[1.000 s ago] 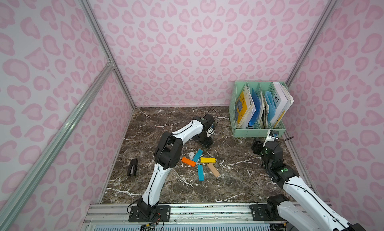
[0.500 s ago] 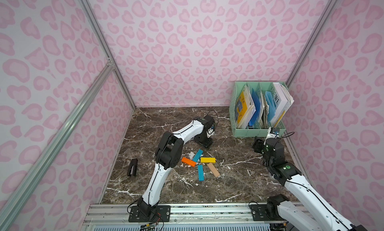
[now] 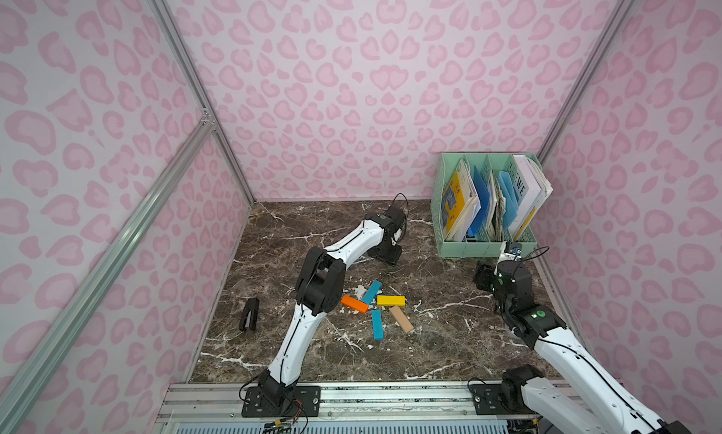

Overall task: Assemble a giraffe with building blocks
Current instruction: Adjust the building block at the center of the board.

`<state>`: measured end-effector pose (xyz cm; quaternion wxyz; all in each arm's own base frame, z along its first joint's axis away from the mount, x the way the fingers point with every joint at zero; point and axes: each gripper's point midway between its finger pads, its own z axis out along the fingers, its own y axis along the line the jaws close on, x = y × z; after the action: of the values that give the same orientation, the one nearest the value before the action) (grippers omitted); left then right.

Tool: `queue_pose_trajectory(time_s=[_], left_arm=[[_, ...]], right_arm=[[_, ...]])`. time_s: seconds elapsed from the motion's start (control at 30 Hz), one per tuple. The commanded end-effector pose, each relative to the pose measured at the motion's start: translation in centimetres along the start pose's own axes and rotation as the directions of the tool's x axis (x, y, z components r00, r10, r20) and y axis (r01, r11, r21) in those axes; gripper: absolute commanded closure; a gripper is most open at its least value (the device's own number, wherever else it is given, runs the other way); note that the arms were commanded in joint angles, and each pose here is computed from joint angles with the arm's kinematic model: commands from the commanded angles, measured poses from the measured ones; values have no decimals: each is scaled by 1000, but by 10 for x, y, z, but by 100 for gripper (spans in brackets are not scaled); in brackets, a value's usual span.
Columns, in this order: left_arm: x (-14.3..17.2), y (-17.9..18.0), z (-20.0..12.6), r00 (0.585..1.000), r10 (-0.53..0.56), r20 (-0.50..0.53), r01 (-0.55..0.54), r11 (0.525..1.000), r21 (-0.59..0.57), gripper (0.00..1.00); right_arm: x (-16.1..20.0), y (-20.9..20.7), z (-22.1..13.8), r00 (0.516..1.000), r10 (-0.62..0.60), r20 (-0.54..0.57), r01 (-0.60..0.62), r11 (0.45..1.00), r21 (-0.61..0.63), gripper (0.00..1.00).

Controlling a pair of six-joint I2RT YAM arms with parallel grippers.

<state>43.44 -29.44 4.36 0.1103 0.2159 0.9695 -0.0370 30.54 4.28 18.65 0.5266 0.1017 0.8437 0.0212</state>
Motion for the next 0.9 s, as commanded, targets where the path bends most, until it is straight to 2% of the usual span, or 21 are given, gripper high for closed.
queue_pose_trajectory(time_s=[0.0, 0.17, 0.43, 0.7, 0.87], left_arm=[[-4, 17, 6, 998, -66, 6, 66, 994, -85, 48], [-12, 31, 15, 989, -144, 24, 146, 982, -122, 48], [-24, 32, 19, 967, -248, 50, 250, 967, -43, 47], [-22, 26, 23, 935, -354, -26, 355, 929, 107, 47], [-16, 34, 22, 904, -422, -69, 427, 897, 114, 48]], right_arm=[[-1, 3, 2, 1000, -3, 8, 3, 1000, -14, 29], [1, 5, 4, 1000, -11, 3, 11, 1000, -20, 29], [4, 10, 8, 999, -25, -24, 24, 999, -34, 28], [11, 12, 13, 998, -29, -53, 27, 999, -43, 28], [13, 12, 13, 998, -31, -58, 29, 999, -44, 28]])
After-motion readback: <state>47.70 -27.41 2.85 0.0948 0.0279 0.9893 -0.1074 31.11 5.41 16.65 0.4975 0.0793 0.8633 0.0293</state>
